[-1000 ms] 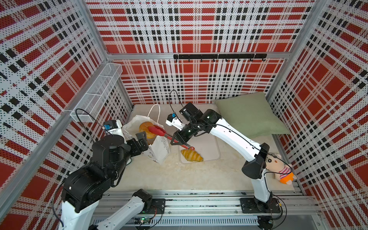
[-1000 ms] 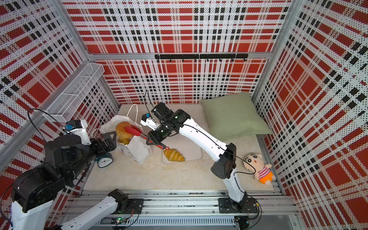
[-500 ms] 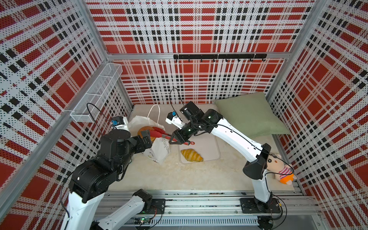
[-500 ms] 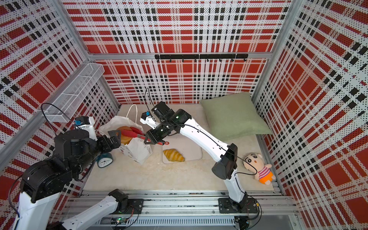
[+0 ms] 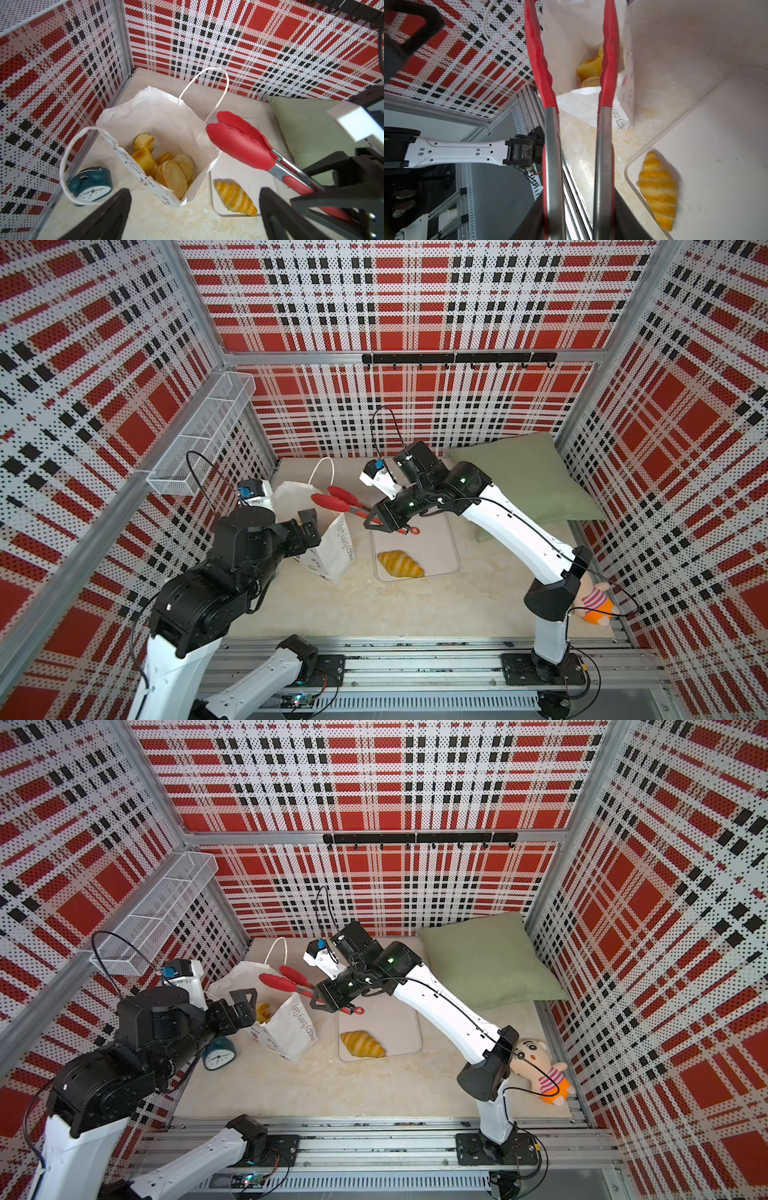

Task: Pack bread into a paper bag
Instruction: Pick up the fake bread from the plate.

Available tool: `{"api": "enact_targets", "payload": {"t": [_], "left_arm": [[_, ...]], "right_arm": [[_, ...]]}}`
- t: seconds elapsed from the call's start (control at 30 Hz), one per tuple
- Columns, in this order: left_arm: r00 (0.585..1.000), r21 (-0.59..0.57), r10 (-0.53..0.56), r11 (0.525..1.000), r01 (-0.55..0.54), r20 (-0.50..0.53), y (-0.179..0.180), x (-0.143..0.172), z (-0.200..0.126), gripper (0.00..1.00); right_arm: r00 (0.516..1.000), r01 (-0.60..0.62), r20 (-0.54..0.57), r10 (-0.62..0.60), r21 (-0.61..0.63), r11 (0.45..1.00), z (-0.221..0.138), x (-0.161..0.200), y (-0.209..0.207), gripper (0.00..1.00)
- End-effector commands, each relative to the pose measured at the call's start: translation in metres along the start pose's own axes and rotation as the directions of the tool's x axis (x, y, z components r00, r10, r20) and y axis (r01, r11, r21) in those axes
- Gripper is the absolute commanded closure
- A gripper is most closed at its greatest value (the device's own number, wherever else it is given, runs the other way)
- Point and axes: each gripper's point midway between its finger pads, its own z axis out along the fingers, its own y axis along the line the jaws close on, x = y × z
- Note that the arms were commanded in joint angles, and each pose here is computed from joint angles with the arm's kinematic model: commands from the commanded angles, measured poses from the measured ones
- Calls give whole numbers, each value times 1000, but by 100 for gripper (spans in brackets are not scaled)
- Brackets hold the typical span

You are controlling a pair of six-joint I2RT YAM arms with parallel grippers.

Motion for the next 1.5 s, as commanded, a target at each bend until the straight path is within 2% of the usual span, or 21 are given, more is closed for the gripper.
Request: {"api": "enact_targets", "payload": {"t": [0.0,0.07,0.2,0.27,0.3,0.43,0.7,1.17,1.37,1.43,1.47], "left_arm": [[1000,6,-10,1000,9,26,2,-4,-5,1],[1000,3,-6,1000,6,23,3,-2,-4,1],[1000,4,7,1000,-7,-1,2,5,1,1],[1000,5,10,1000,-10,-2,1,5,1,1],[1000,9,12,1000,-12,-2,0,4,2,1],[1000,25,10,1000,-10,-7,-4,5,3,1],[1000,39,2,999,-1,-8,-3,6,-2,1],[1000,22,-6,1000,6,-13,2,12,0,1],[1000,23,-9,1000,9,-8,2,10,-1,1],[1000,21,-8,1000,9,-8,2,11,-1,1],[1000,20,-9,1000,9,-9,3,11,-1,1]], "right_arm": [[998,-23,-57,34,172,985,-43,43,-42,57],[990,-70,-108,96,228,971,-49,81,-64,56],[968,-107,-196,157,243,964,-48,140,-71,55],[959,-116,-225,173,244,963,-46,157,-72,55],[953,-82,-255,163,298,951,-47,168,-83,52],[932,-58,-326,157,292,955,-34,192,-91,52],[897,-11,-406,174,374,927,-14,206,-121,51],[871,-8,-468,150,291,957,22,214,-111,50],[843,5,-518,144,275,961,42,224,-113,51],[836,6,-529,145,273,962,47,225,-116,53],[834,4,-532,147,272,962,49,225,-116,58]]}}
